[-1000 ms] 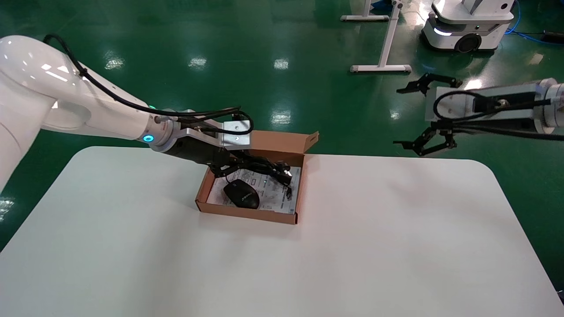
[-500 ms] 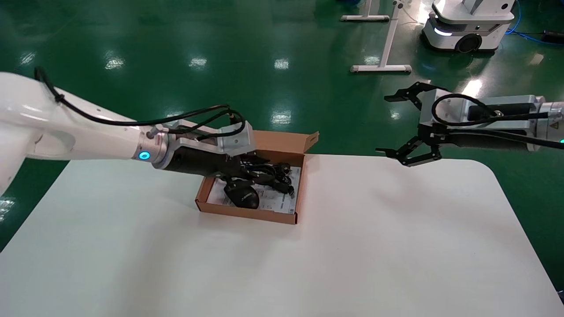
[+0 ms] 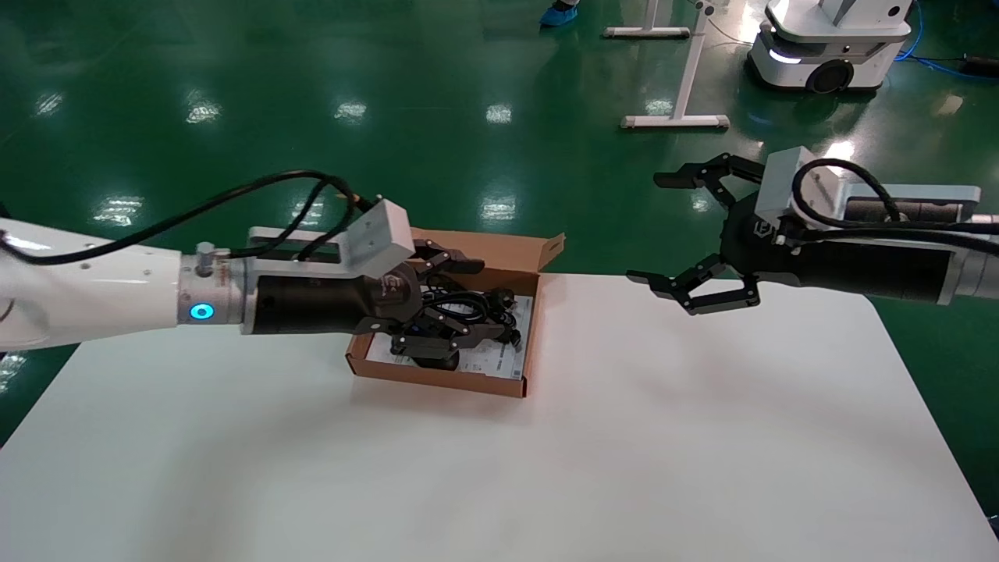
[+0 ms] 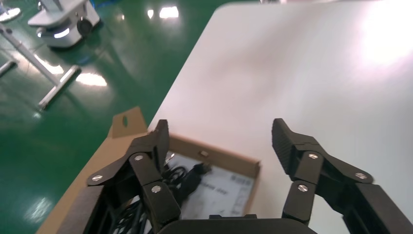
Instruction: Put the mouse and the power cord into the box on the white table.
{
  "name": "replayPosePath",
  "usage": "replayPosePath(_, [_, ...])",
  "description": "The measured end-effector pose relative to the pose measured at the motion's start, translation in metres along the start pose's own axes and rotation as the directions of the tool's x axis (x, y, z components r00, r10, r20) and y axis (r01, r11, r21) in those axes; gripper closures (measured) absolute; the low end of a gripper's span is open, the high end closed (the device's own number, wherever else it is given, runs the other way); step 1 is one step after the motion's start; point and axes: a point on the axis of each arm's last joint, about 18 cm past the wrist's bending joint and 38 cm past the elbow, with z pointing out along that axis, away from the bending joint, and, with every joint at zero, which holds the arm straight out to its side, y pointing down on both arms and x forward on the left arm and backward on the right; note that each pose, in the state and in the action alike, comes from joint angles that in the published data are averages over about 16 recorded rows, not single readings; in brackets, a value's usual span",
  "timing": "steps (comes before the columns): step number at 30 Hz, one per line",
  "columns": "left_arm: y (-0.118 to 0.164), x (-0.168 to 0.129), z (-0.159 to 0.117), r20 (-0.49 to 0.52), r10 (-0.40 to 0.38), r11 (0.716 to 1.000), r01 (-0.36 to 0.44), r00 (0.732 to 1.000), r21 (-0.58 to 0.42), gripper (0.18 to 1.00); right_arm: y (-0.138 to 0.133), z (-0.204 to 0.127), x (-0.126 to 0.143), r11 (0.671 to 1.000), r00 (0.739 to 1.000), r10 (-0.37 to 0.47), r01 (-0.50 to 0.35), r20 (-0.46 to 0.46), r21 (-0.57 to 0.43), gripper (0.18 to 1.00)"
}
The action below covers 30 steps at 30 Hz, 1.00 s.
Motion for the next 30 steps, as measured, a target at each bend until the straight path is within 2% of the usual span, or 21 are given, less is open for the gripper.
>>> replayPosePath(4, [-0.003, 0.010, -0.015, -0.005, -0.031, 0.997, 0.032, 0.999, 0.065, 0.425, -0.008, -0.004, -0.011, 0.998, 0.999, 0.048, -0.048, 0.012, 0.050, 0.178])
replayPosePath(10, [-0.009, 0.026, -0.041, -0.018, -0.066, 0.986, 0.068, 0.998, 0.153, 0.317, -0.021, -0.013, -0.028, 0.986, 0.992, 0.115, -0.119, 0.043, 0.118, 0.178])
replayPosePath(16, [-0.018, 0.044, -0.068, -0.039, -0.084, 0.970, 0.091, 0.996, 0.226, 0.243, -0.036, -0.023, -0.047, 0.967, 0.981, 0.175, -0.188, 0.089, 0.175, 0.178])
replayPosePath(30, [-0.045, 0.095, -0.131, -0.118, -0.075, 0.937, 0.110, 0.990, 0.332, 0.185, -0.075, -0.050, -0.095, 0.907, 0.929, 0.281, -0.339, 0.243, 0.249, 0.178])
